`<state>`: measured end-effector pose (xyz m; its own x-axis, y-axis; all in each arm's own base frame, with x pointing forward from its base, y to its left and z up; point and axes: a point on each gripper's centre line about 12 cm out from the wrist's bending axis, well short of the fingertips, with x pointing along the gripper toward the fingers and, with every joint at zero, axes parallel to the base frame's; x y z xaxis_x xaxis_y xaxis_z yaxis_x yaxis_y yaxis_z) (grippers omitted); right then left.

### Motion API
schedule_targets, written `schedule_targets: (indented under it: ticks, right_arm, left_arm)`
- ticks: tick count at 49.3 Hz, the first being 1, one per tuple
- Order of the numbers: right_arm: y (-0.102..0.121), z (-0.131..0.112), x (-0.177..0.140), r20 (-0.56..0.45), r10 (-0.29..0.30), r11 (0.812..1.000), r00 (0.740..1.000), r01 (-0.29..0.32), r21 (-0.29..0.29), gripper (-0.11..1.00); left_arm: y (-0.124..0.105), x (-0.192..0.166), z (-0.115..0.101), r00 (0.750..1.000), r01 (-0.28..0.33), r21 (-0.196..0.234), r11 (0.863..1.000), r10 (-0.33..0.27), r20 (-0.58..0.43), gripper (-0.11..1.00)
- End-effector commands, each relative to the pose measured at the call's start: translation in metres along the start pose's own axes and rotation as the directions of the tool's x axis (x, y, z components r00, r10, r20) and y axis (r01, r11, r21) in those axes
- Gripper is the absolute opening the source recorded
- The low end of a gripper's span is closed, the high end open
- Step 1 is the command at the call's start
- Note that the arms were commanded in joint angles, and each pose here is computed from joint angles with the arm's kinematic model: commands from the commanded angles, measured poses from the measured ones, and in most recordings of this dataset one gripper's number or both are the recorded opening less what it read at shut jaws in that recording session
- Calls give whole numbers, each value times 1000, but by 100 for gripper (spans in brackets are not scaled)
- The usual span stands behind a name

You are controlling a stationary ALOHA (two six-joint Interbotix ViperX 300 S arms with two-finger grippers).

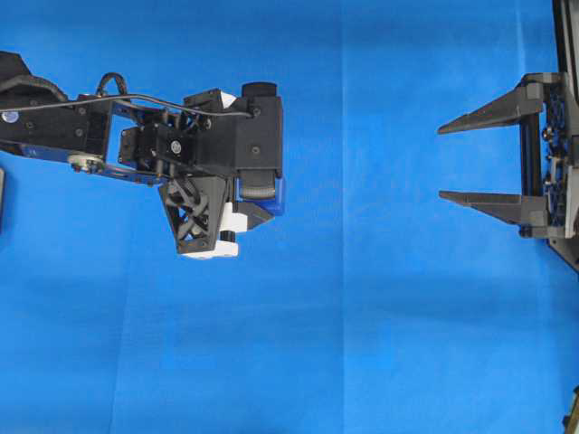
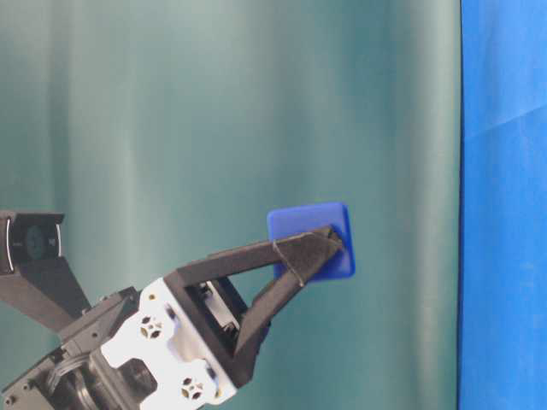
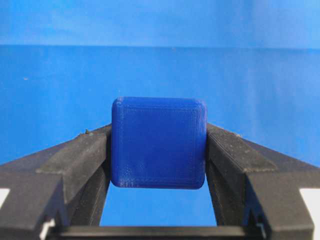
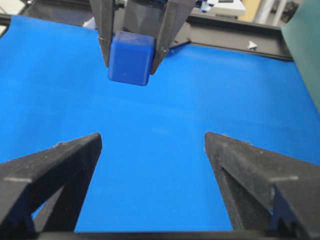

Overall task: Handover the blue block to the right arm after grasping it with the left arm, then place it in the designated position.
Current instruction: 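Lift the cube and rotate the left gripper to hold it upright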

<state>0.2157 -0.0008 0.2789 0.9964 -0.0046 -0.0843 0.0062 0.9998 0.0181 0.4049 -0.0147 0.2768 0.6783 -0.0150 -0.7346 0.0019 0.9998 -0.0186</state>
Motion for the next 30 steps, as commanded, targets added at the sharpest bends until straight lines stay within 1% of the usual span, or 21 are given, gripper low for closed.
schedule_targets:
  ticks: [1,9,18,21,25,30]
  right_arm:
    - [0,10,2,26,-2,1000,1000,2,3,97]
    - [0,10,2,25,-2,1000,1000,2,3,97]
    - [0,11,1,25,-2,1000,1000,2,2,97]
    - [0,12,1,25,-2,1000,1000,1,2,97]
    - [0,12,1,26,-2,1000,1000,1,2,97]
    - [0,13,0,34,-1,1000,999,1,2,97]
  left_arm:
    - [-1,-17,15,998,2,5,1000,-2,60,48]
    - [-1,-18,16,997,3,5,1000,-3,77,48]
    - [-1,-26,13,991,6,3,1000,-6,131,48]
    - [-1,-30,11,985,8,4,1000,-9,171,48]
    - [-1,-36,8,971,13,5,1000,-14,240,48]
    - [-1,-44,3,948,17,8,1000,-19,319,48]
